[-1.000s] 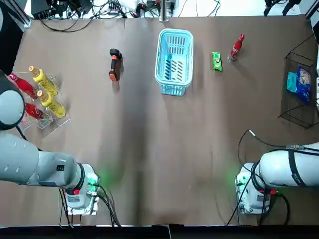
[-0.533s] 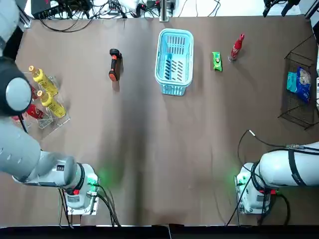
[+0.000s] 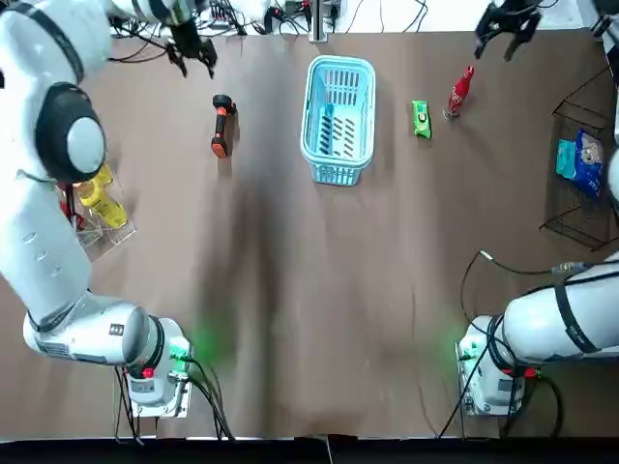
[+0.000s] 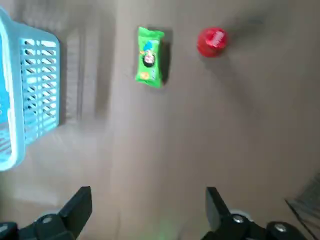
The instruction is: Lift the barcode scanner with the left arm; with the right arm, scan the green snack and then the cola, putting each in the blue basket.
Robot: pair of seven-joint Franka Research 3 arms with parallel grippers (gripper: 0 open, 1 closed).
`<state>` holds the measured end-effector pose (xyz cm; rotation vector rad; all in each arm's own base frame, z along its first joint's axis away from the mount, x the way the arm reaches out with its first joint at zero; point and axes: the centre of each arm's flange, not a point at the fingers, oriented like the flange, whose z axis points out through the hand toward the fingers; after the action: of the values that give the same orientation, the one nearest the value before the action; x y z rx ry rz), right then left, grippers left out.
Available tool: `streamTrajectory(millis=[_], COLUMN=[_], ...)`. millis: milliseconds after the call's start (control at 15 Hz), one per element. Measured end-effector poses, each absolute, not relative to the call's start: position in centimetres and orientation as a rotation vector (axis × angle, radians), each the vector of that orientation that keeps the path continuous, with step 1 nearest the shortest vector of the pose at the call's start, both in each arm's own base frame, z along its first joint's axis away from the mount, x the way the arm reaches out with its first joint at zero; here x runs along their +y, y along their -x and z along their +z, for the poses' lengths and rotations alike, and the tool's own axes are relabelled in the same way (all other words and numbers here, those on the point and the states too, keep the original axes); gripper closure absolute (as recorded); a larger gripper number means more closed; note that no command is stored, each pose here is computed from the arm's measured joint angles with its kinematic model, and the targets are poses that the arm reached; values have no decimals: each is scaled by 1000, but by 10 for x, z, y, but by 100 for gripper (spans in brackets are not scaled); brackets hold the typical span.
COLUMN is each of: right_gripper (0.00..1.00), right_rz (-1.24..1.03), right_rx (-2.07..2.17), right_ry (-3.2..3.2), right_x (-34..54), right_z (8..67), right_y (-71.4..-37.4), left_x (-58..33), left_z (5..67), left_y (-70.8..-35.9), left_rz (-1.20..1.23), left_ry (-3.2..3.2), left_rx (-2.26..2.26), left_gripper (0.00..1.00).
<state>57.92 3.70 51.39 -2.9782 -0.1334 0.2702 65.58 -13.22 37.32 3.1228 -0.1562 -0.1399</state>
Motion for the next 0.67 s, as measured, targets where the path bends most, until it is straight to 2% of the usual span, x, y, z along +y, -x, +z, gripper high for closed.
streamTrajectory(millis=[400, 467, 533, 667], right_gripper=[4, 11, 12, 28], right_rz=[322, 286, 271, 239], right_rx=[-206, -197, -187, -163], right_ry=[2972, 2977, 2980, 2989], right_x=[86, 88, 87, 82], right_z=[414, 391, 380, 355], right_y=[-617, -628, -633, -643], left_x=[-147, -147, -147, -147], left_z=[255, 229, 221, 216], left_y=[-648, -639, -635, -632], left_rz=[-61, -36, -37, -45], left_ry=[-3159, -3161, -3166, -3171], left_rx=[-113, -59, -52, -50], left_gripper=[0, 0, 0, 0])
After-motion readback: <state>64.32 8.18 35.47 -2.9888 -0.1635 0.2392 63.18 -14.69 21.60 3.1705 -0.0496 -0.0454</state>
